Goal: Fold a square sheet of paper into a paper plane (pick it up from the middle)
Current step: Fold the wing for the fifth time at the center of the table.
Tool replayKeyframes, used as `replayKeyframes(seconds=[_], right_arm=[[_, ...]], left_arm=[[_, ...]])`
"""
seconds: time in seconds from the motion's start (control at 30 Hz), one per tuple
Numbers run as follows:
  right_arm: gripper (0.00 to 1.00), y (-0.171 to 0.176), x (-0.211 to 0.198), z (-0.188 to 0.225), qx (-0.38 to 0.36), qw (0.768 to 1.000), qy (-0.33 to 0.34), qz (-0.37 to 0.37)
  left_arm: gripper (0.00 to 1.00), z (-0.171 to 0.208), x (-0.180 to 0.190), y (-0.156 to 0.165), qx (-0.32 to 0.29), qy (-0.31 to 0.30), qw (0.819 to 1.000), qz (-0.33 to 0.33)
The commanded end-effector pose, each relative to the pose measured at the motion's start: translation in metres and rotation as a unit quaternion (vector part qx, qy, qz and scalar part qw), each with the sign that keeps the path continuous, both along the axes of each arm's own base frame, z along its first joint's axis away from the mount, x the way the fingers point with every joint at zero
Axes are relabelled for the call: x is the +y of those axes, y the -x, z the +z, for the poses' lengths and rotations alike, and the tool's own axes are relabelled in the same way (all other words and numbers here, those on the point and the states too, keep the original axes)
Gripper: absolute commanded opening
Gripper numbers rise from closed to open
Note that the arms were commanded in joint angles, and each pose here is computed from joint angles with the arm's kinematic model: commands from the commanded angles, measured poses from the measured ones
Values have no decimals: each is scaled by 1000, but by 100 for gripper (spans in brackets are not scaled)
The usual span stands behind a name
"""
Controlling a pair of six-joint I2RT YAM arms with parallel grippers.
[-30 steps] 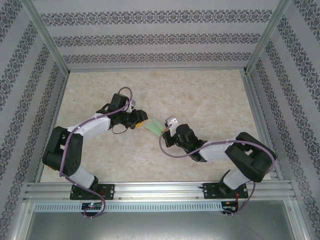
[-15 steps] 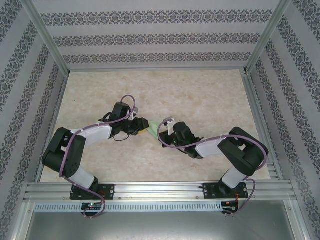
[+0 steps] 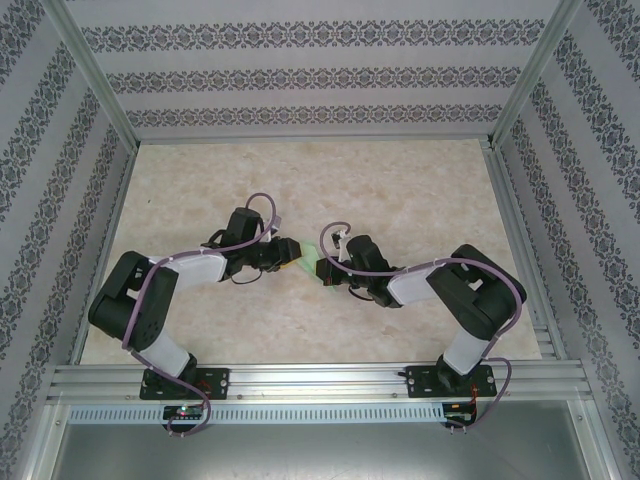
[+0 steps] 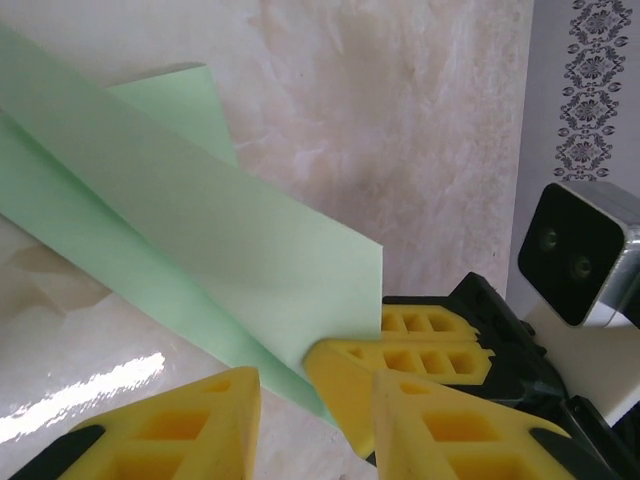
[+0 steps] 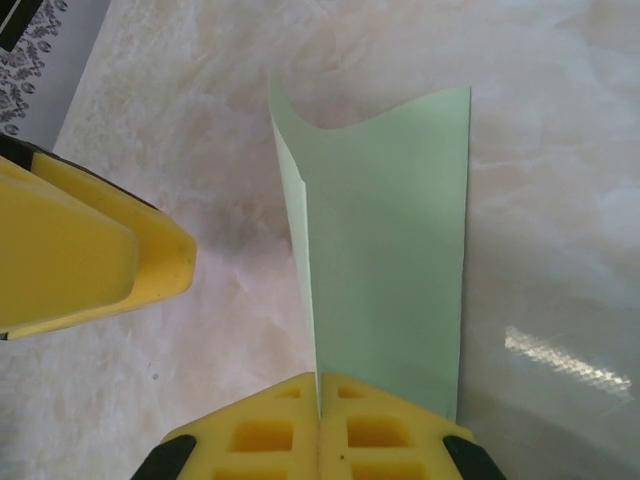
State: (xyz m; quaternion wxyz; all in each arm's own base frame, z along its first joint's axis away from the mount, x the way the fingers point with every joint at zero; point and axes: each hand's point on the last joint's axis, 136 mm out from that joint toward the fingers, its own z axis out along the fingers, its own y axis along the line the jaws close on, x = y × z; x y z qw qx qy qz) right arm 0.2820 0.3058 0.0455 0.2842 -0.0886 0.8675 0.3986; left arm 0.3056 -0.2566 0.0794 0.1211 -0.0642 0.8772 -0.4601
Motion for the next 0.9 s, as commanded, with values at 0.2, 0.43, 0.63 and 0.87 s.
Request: replayKeyframes(seconds=[0.2,0.43,0.63,0.87], right_arm=[[0,1,13,2,46,998,-41,13],[0,0,9,-11,72,997,-38,6],[0,1,8,-19,85,996,-35,5],[0,0,5,-23,93,995,-31,-2]], left_arm=[[33,-3,-16,0,-18,15,999,-29],[32,-11,-20,0,-12,14,999,-35],[31,-15,-23,0,-8,15,999,-39],[29,-20,-27,-1,0,19,999,-45]])
